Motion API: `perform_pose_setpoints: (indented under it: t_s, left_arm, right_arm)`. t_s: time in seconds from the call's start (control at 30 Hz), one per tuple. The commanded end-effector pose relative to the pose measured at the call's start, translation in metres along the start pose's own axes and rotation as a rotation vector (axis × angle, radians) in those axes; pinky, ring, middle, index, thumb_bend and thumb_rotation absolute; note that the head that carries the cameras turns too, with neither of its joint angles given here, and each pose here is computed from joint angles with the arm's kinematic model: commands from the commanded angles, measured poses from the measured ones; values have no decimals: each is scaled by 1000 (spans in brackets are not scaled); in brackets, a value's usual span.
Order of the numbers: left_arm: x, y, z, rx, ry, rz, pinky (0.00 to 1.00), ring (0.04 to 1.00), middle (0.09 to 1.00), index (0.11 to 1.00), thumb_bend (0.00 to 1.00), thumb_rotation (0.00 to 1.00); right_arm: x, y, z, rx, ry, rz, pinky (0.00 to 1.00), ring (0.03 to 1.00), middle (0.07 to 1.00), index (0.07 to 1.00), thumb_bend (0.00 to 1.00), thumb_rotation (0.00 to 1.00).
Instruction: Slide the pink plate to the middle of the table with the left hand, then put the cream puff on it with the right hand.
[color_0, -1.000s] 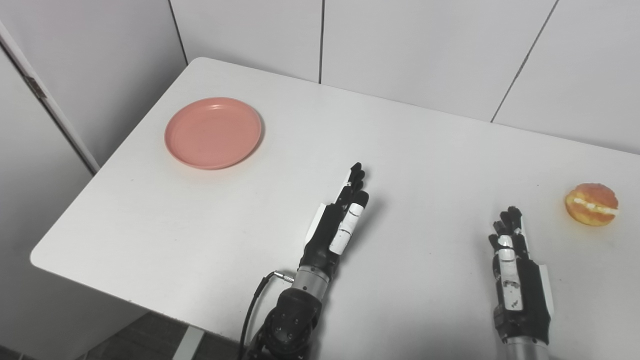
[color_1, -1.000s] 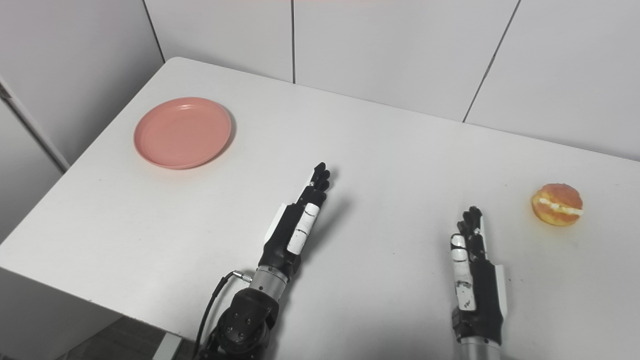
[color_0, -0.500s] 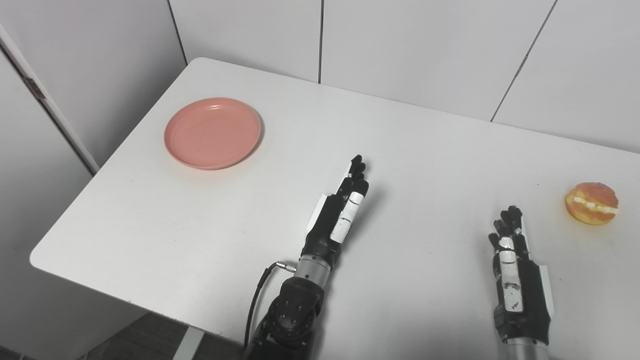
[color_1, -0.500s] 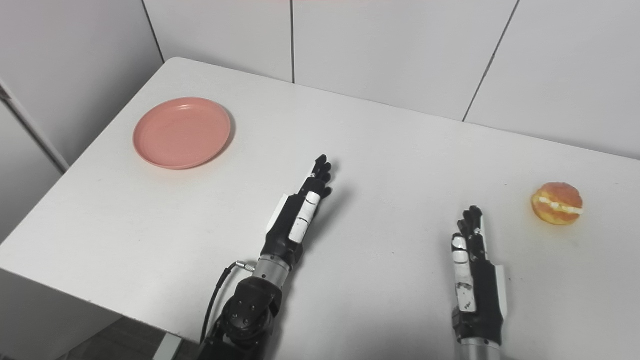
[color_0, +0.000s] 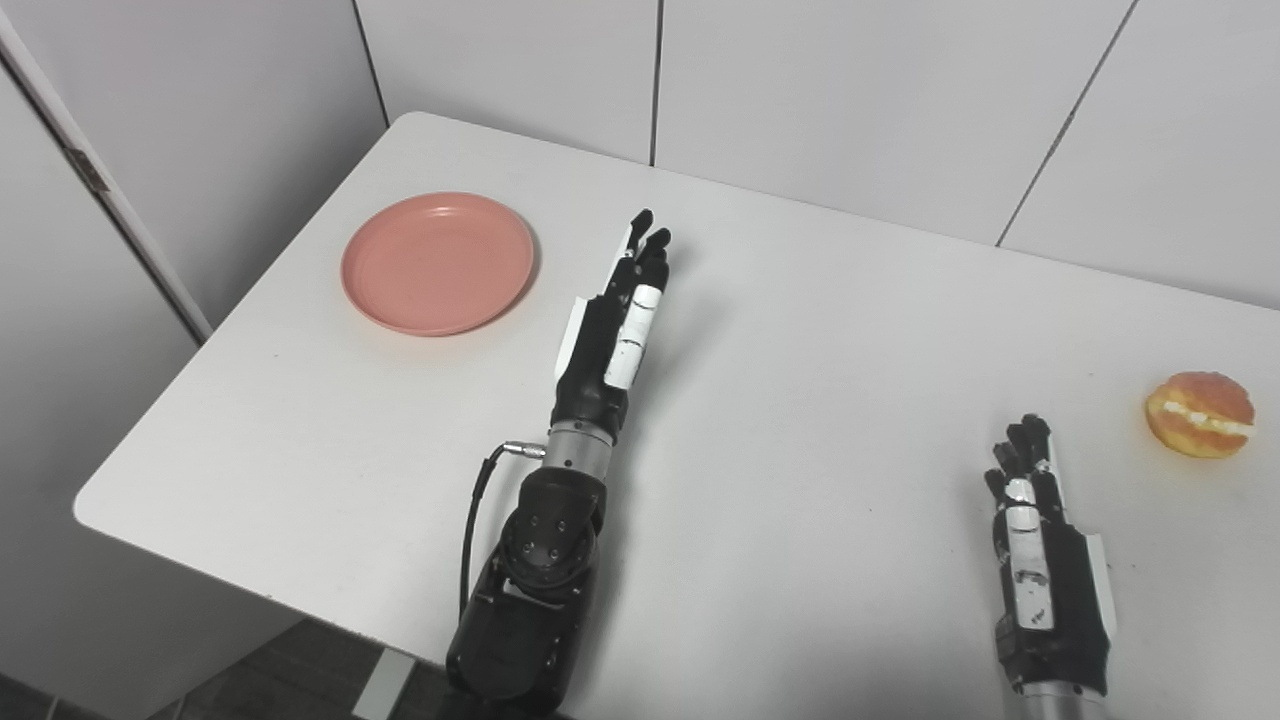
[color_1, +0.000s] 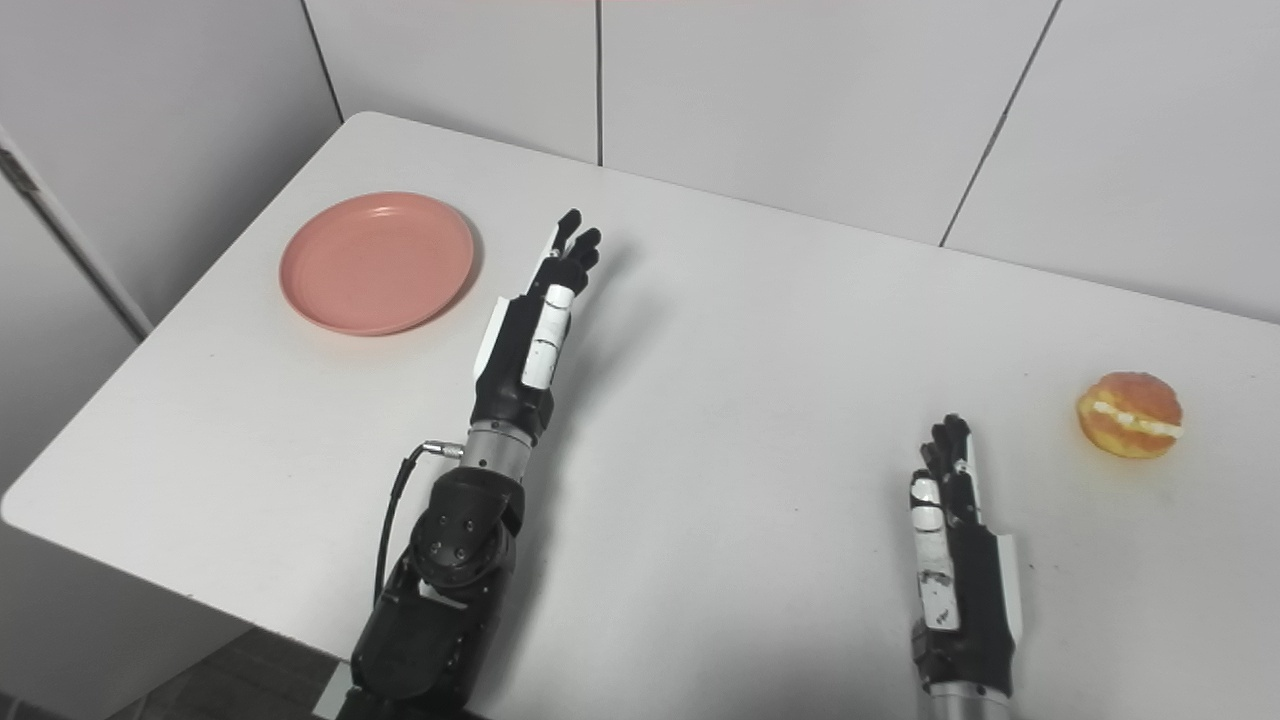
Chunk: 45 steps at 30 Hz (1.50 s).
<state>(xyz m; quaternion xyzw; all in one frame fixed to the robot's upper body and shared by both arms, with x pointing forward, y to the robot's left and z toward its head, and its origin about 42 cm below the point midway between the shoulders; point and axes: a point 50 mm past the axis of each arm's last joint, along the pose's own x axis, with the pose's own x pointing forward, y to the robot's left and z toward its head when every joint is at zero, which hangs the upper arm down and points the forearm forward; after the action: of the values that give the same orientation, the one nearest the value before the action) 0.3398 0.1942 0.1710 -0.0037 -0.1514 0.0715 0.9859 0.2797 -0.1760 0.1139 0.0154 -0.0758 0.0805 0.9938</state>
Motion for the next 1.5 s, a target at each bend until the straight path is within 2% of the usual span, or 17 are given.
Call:
perform_pose_setpoints:
  t_s: [0.0, 0.23, 0.33, 0.73, 0.97, 1.2, 1.47]
  left_arm:
    - [17, -3, 23, -34, -109, 22, 965, 938, 924, 924, 744, 1000]
    - [36, 22, 32, -22, -130, 81, 1000, 956, 926, 915, 787, 1000]
    - [45, 38, 33, -1, -147, 115, 1000, 947, 923, 916, 781, 1000]
    - [68, 88, 49, 5, -185, 222, 1000, 933, 905, 893, 844, 1000]
    - [71, 116, 53, 37, -158, 270, 1000, 923, 878, 887, 882, 1000]
    - [74, 161, 51, 65, -172, 379, 1000, 892, 846, 846, 869, 1000]
    - [75, 198, 47, 63, -166, 475, 953, 846, 793, 804, 949, 1000]
  right_arm:
    - [2, -1, 9, -19, -66, 19, 1000, 1000, 1000, 1000, 588, 914]
    - [2, -2, 9, -38, -60, 52, 1000, 1000, 1000, 1000, 568, 957]
    - [3, -2, 8, -32, -59, 57, 1000, 1000, 1000, 1000, 588, 922]
    - [4, -4, 6, -21, -73, 73, 1000, 1000, 1000, 1000, 620, 908]
    - [5, -4, 5, -7, -76, 86, 1000, 1000, 1000, 1000, 621, 909]
    - [6, -5, 5, -13, -73, 95, 1000, 1000, 1000, 1000, 629, 899]
    - [6, -8, 4, -22, -77, 97, 1000, 1000, 1000, 1000, 612, 899]
